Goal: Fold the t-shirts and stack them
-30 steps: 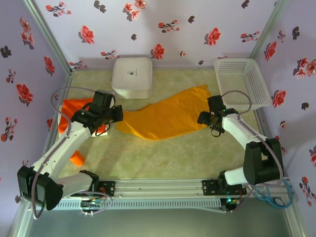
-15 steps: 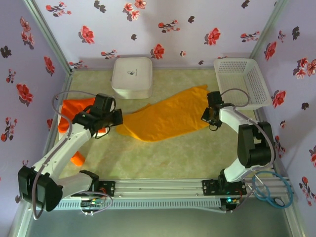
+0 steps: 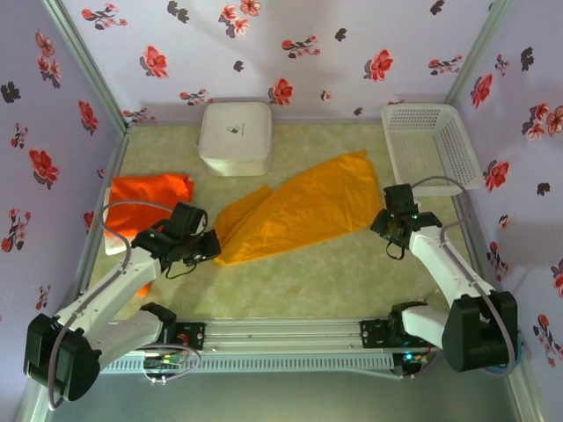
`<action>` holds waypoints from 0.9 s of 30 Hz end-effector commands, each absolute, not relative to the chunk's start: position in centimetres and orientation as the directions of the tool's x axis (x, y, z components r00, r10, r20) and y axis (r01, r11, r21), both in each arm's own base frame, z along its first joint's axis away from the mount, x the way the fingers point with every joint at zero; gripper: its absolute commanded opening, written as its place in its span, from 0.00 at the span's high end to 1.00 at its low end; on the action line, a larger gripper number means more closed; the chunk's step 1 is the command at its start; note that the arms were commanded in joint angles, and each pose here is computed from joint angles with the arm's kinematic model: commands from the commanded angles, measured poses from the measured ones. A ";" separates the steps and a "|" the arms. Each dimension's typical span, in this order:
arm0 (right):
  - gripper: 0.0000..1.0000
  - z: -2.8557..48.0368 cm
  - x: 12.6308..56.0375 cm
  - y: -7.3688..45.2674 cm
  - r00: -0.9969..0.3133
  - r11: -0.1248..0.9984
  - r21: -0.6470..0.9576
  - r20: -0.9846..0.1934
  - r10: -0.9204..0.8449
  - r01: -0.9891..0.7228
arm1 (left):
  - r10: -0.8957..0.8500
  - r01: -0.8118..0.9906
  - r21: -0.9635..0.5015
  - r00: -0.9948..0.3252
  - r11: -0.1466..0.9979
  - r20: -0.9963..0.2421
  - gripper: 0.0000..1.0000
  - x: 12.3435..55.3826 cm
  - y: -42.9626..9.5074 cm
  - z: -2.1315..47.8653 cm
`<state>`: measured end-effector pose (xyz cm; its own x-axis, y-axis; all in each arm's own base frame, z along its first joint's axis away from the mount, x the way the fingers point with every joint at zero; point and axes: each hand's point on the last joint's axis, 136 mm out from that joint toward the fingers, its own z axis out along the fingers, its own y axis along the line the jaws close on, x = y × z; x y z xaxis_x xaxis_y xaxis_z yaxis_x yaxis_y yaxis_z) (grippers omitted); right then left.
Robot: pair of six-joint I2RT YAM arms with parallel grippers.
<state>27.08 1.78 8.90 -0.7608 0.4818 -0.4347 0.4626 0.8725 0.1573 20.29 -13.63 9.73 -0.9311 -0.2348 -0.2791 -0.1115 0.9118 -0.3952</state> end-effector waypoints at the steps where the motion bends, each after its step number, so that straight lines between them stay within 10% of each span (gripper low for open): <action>1: 0.04 8.5 28.6 1.7 -0.753 0.865 0.153 -0.436 0.493 0.478 | -0.262 -0.164 -0.394 -0.942 0.904 -0.210 0.83 19.3 -13.8 8.1; 5: 0.01 8.1 32.7 2.4 -0.758 0.874 0.153 -0.443 0.479 0.462 | -0.240 -0.157 -0.363 -0.951 0.919 -0.197 0.36 19.2 -13.7 7.0; 7: 0.01 7.6 34.5 2.4 -0.772 0.879 0.126 -0.432 0.466 0.460 | -0.226 -0.141 -0.353 -0.950 0.925 -0.213 0.29 19.9 -13.8 7.4; 16: 0.18 3.2 37.1 3.4 -0.818 0.881 0.127 -0.329 0.471 0.456 | -0.208 -0.091 -0.330 -0.917 0.939 -0.339 0.33 27.1 -13.5 10.8; 27: 0.95 4.3 31.9 2.5 -0.841 0.895 0.090 -0.312 0.443 0.438 | -0.097 -0.068 -0.116 -0.958 0.991 -0.269 0.39 35.3 -13.8 5.0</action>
